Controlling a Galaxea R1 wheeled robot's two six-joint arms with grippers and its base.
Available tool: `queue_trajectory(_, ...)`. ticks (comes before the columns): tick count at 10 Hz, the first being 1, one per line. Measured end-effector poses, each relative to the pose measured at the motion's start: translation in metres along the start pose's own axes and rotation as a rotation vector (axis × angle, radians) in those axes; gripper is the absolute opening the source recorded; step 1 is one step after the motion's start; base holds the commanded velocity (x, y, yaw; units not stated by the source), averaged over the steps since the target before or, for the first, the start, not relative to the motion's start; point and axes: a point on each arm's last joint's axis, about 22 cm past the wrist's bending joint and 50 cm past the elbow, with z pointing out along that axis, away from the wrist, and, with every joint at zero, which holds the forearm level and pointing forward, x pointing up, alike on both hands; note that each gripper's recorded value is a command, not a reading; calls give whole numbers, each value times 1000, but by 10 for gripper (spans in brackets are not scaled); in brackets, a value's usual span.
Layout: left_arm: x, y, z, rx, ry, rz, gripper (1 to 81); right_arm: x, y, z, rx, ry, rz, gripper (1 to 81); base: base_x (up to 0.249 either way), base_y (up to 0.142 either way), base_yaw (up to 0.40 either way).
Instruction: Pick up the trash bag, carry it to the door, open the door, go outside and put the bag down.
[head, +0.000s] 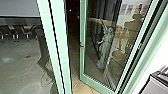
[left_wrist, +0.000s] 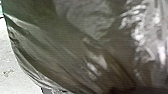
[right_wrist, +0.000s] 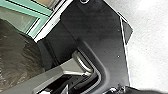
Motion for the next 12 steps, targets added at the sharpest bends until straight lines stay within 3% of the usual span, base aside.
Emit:
queue_trajectory(7, 4, -2, 0, 4, 6, 1, 10, 3, -1, 0, 3, 5, -4, 811, -22, 0, 0)
queue_trajectory(8, -8, 2, 0, -2, -7, -1, 10, -3, 2, 0, -2, -2, -9, 811, 0, 0, 0)
queue_trajectory(12, 2, -1, 0, 2, 5, 2, 10, -4, -19, 7, 20, -7, -58, 811, 0, 0, 0)
